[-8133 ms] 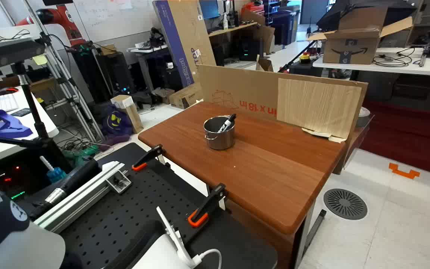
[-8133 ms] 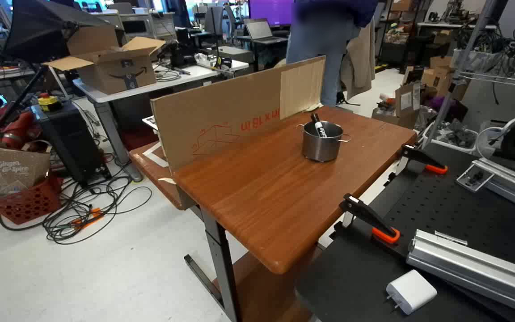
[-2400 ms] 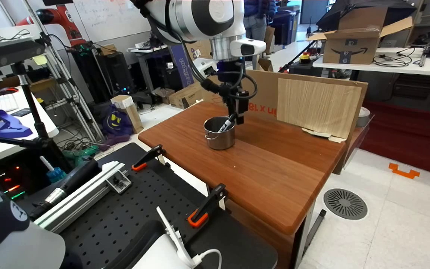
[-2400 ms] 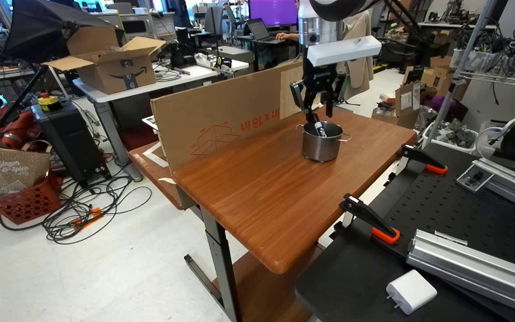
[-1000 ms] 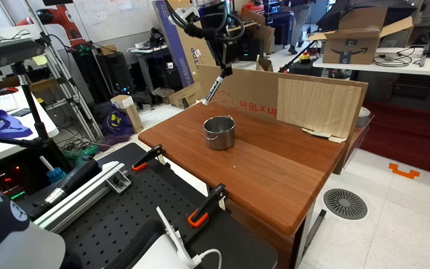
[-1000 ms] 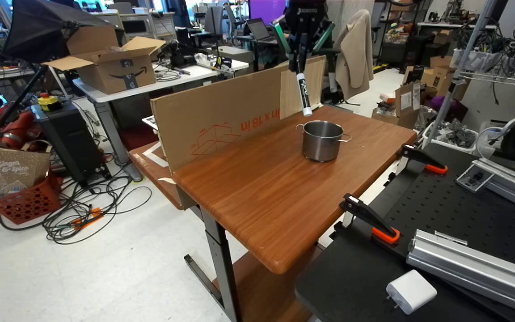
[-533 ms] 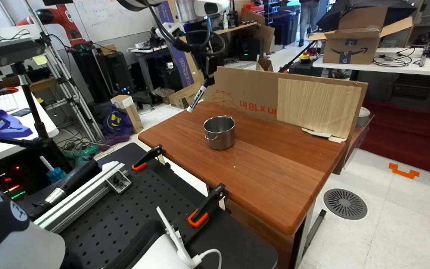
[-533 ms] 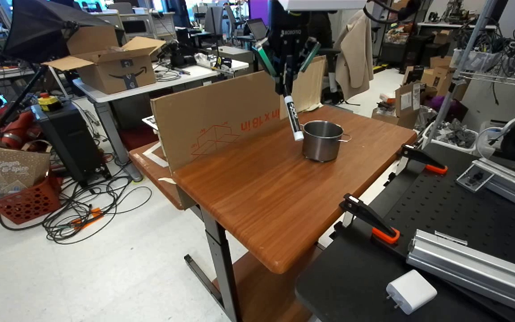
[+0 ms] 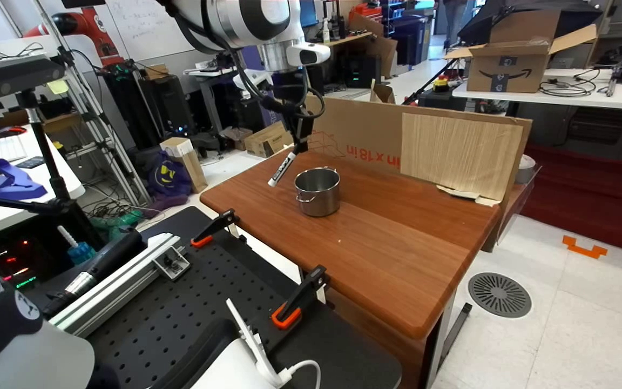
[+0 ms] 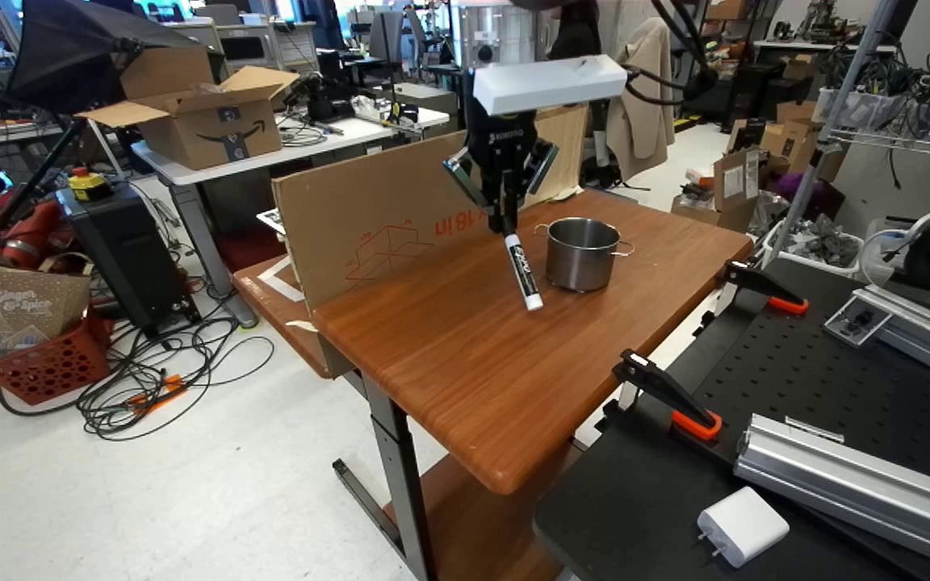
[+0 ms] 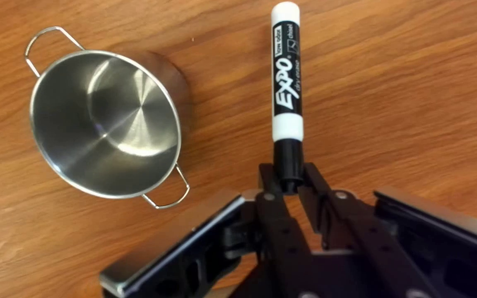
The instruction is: Put the black marker on the table
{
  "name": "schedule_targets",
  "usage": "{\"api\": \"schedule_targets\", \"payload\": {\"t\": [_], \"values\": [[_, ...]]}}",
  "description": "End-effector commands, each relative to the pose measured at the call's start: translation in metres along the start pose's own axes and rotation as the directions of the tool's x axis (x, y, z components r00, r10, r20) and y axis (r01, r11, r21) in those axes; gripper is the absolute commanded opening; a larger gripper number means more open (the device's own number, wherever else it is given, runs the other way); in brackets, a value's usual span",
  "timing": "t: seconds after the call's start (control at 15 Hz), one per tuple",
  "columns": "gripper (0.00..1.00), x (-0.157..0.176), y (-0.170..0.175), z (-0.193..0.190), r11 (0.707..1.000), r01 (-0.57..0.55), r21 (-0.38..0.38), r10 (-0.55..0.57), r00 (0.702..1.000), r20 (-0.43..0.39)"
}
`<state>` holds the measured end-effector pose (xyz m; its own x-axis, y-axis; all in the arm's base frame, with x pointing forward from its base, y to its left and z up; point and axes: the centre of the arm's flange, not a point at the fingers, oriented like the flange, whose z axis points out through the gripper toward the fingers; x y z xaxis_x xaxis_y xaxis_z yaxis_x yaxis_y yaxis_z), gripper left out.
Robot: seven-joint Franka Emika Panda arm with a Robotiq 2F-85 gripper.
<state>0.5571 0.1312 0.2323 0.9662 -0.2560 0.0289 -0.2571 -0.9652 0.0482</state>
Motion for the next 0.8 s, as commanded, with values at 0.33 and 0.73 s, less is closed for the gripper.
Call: {"api": "schedule_targets", "payload": {"t": [0.33, 0.73], "values": [[0.05, 0.020, -0.029, 0.052, 0.999, -0.008, -0.042, 0.009, 1.000, 0.021], [0.05, 0.030, -0.031, 0.073, 0.998, -0.019, -0.066, 0.020, 1.000, 0.018]]}}
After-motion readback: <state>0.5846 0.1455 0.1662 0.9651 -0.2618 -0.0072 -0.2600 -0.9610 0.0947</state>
